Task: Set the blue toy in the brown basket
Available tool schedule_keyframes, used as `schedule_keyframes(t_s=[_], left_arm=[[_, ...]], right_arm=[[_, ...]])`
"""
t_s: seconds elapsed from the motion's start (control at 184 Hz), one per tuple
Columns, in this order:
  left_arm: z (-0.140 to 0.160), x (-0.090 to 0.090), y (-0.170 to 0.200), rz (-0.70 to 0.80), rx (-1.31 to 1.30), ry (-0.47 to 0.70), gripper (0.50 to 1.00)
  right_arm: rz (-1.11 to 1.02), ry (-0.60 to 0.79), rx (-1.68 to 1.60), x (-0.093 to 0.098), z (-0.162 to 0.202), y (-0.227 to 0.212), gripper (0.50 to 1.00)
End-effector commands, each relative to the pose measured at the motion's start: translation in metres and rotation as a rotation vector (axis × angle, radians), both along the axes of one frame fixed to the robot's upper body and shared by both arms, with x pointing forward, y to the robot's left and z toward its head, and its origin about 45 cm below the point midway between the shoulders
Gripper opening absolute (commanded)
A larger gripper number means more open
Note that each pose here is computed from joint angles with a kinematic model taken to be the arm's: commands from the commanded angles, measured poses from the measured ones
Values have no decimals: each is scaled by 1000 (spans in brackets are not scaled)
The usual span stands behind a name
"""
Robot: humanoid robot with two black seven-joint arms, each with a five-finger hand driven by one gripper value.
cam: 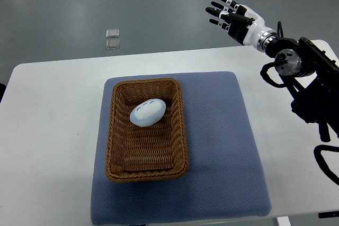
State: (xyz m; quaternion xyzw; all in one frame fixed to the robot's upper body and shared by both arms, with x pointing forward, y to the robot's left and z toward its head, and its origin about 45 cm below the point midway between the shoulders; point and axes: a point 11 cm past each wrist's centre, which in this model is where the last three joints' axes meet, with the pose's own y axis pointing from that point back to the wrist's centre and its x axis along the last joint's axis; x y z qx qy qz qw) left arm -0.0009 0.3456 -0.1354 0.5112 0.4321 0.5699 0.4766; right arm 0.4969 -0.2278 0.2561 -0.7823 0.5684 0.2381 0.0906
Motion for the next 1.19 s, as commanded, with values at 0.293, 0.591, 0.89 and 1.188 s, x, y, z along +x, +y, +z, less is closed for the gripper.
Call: schedule_keyframes(t_s=[0.293, 0.591, 0.89, 1.188], left_arm=[[0, 0, 0, 0, 0, 1, 1000], [0, 0, 0, -1, 0, -1, 1000], [0, 0, 0, -1, 0, -1, 1000], [0, 0, 0, -1, 0, -1, 1000]], right_arm=[[-135, 9, 166, -7, -34, -19, 903], [-305, 13, 167, -11, -57, -31, 903], [-336, 60, 152, -18, -73, -27, 903], [-329, 58, 160, -18, -73, -25, 905]])
